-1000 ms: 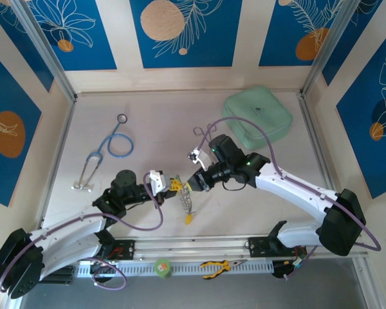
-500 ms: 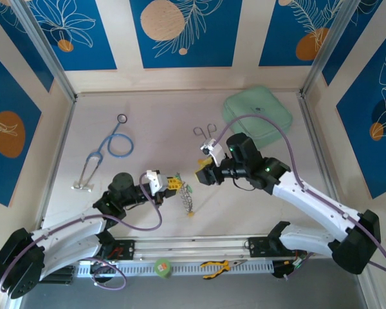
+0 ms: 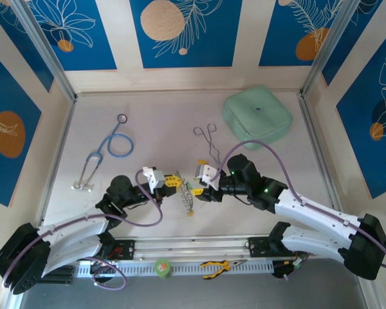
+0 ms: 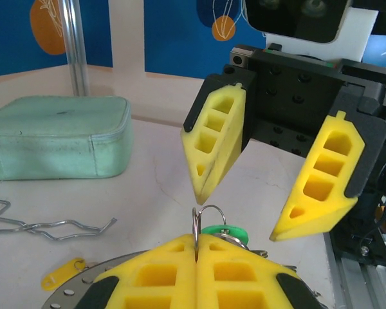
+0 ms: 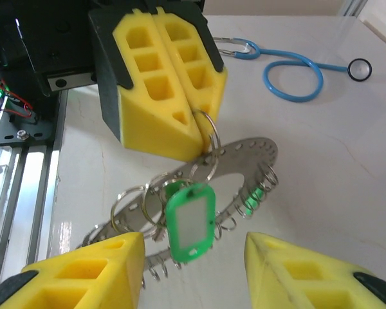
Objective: Put the keys on the keyring
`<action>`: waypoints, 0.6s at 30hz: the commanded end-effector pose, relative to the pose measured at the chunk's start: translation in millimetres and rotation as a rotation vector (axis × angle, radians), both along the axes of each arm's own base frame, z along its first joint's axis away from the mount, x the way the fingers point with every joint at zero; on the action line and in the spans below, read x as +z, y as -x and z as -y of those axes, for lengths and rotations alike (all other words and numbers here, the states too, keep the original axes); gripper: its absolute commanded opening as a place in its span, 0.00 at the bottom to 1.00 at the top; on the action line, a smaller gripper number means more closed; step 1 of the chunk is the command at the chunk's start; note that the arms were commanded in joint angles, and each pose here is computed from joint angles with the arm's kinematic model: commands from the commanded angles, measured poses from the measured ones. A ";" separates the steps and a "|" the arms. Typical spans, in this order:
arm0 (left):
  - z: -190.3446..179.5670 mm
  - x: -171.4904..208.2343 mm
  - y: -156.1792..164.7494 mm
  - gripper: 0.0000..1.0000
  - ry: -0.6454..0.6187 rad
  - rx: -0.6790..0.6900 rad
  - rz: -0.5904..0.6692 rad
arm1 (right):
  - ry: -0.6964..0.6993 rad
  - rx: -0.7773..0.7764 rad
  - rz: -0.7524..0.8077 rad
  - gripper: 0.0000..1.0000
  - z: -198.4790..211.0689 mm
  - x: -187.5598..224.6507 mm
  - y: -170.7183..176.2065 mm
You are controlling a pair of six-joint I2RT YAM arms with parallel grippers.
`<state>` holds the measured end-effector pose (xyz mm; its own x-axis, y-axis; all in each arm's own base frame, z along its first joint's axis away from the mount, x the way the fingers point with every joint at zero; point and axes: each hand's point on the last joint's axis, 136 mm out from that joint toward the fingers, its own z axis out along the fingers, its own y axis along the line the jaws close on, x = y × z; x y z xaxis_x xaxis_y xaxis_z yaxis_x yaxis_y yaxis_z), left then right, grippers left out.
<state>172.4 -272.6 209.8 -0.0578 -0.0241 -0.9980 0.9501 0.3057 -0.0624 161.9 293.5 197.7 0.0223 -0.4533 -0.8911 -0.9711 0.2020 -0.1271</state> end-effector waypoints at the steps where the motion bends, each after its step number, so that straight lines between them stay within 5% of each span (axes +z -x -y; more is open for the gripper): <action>1: 1.7 17.3 3.5 0.00 0.064 -0.016 0.020 | -0.033 0.019 0.051 0.45 -9.1 9.3 -0.3; 11: 2.1 17.6 4.6 0.00 0.065 -0.023 0.024 | -0.002 0.002 0.044 0.44 -13.7 1.1 -7.0; 18: 1.6 13.5 4.5 0.00 0.048 -0.019 0.028 | -0.020 -0.001 0.052 0.23 -13.8 8.4 -7.8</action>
